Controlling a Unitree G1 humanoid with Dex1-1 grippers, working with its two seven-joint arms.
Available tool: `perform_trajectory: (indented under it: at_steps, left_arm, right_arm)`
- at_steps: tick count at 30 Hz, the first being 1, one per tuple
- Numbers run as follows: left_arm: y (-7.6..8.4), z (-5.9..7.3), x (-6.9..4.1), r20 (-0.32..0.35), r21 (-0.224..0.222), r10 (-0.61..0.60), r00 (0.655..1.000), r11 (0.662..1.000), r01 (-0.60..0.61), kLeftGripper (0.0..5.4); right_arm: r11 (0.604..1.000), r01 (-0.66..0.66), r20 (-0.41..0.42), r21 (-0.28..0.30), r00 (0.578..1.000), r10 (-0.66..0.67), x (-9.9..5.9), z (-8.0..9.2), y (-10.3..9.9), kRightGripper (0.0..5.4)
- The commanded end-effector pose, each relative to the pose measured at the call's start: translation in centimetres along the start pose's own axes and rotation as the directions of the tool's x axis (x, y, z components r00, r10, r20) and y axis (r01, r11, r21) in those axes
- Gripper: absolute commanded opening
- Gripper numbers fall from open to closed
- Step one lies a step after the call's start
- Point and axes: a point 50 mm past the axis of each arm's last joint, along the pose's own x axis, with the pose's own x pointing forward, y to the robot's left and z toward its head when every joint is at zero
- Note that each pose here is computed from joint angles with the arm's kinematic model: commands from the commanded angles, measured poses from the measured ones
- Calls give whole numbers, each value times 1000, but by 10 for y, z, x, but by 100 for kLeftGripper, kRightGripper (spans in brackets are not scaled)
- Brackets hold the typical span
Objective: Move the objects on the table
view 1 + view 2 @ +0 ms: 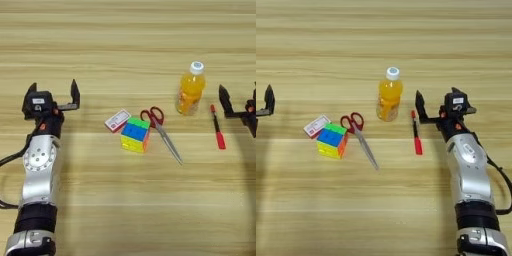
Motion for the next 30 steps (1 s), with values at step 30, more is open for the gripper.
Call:
perform_trajectory:
  at_steps: [30]
  left_arm:
    - [15, -17, -15, -177, 23, -249, 952, 966, 257, 536]
  right_arm:
    - [997, 71, 40, -1, 997, -71, -1, 0, 12, 540]
